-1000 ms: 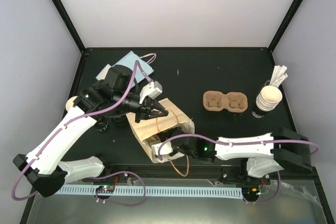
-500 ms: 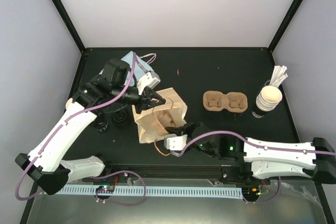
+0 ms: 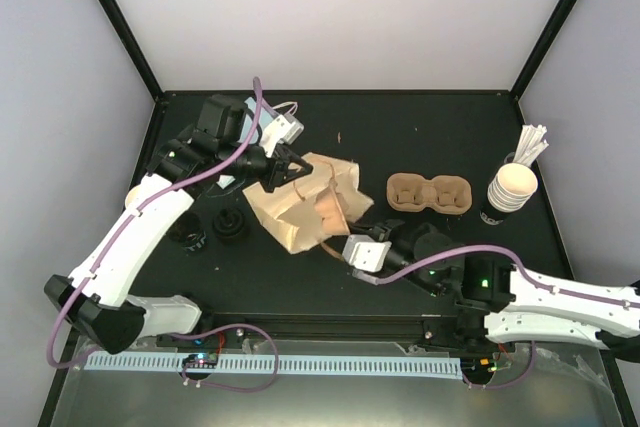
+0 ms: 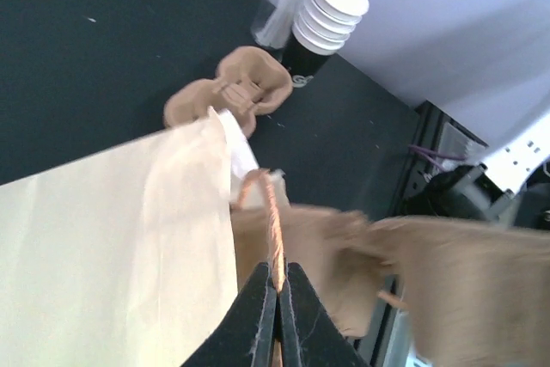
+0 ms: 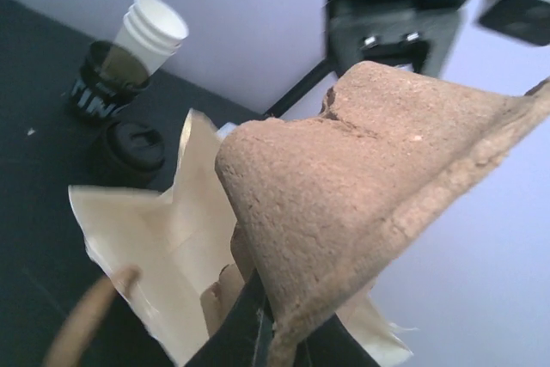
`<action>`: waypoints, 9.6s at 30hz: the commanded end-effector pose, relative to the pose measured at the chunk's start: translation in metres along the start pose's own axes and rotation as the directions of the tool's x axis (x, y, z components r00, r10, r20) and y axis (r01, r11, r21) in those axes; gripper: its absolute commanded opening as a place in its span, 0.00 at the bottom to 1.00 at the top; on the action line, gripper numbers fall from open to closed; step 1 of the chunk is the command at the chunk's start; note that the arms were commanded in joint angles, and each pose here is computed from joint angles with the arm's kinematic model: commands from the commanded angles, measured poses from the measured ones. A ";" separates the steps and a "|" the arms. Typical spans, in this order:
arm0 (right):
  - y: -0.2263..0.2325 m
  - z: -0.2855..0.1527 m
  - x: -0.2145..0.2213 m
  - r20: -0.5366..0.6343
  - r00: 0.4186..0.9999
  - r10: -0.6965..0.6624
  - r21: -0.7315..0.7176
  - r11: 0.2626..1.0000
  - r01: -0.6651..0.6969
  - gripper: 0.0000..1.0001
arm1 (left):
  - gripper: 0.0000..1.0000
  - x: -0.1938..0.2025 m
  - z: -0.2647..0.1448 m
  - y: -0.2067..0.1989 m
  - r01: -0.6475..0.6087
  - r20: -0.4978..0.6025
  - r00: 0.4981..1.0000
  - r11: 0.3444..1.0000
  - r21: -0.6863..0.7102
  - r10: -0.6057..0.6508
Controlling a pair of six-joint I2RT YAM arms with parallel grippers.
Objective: Pack the takeout coffee
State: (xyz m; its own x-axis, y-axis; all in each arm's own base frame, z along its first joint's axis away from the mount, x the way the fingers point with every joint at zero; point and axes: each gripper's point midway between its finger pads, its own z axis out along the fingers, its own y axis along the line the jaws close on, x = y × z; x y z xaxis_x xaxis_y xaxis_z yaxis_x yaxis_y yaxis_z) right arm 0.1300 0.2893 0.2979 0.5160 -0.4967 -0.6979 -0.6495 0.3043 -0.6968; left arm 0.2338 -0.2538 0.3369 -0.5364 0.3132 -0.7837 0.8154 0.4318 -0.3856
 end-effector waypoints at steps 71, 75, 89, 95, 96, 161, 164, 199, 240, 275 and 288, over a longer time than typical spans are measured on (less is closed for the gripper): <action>0.089 0.052 0.137 -0.680 0.416 0.603 0.148 0.669 -0.728 0.85 | 0.02 -0.091 -0.100 0.090 0.205 0.459 0.885 0.948 -0.243 -0.073; 0.106 0.055 0.150 -0.728 0.370 0.577 0.152 0.662 -0.734 0.95 | 0.02 -0.093 -0.103 0.086 0.192 0.461 0.885 0.952 -0.238 -0.063; 0.122 0.063 0.162 -0.805 0.318 0.501 0.149 0.689 -0.709 0.94 | 0.02 -0.089 -0.105 0.089 0.191 0.458 0.887 0.950 -0.249 -0.058; 0.124 0.064 0.166 -0.825 0.301 0.479 0.151 0.699 -0.699 0.93 | 0.02 -0.089 -0.105 0.087 0.181 0.457 0.888 0.954 -0.241 -0.053; 0.125 0.065 0.167 -0.828 0.297 0.475 0.151 0.699 -0.699 0.92 | 0.02 -0.089 -0.105 0.087 0.179 0.457 0.888 0.954 -0.240 -0.052; 0.154 0.077 0.179 -0.906 0.207 0.369 0.123 0.697 -0.706 0.43 | 0.02 -0.082 -0.099 0.083 0.167 0.434 0.899 0.964 -0.209 -0.061; 0.142 0.074 0.167 -0.885 0.237 0.401 0.120 0.689 -0.715 0.41 | 0.02 -0.081 -0.098 0.083 0.166 0.431 0.900 0.965 -0.202 -0.065; -0.092 -0.002 -0.023 -0.393 0.552 0.736 0.047 0.615 -0.787 0.36 | 0.01 -0.071 -0.059 0.056 0.106 0.315 0.945 0.994 -0.039 -0.089; -0.079 0.081 0.006 -0.342 0.537 0.771 -0.085 0.543 -0.835 0.29 | 0.02 -0.064 -0.049 0.003 0.023 0.247 0.967 0.989 0.146 -0.059; -0.079 0.076 0.034 -0.438 0.439 0.784 -0.098 0.444 -0.891 0.29 | 0.02 -0.067 -0.046 -0.008 -0.013 0.201 0.979 0.986 0.167 -0.022; -0.084 0.078 0.069 -0.441 0.485 0.755 0.023 0.550 -0.835 0.25 | 0.02 -0.066 -0.040 -0.015 -0.026 0.167 0.986 0.977 0.214 -0.011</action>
State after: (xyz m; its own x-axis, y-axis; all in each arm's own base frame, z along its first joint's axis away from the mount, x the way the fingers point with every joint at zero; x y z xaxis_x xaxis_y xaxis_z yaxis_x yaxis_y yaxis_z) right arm 0.2569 0.3012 0.3002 -0.5149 -0.3634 -0.7764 -0.7817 0.5709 0.2512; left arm 0.2562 -0.2440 0.3971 -0.5493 0.1525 -0.8216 0.8206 0.2840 -0.4959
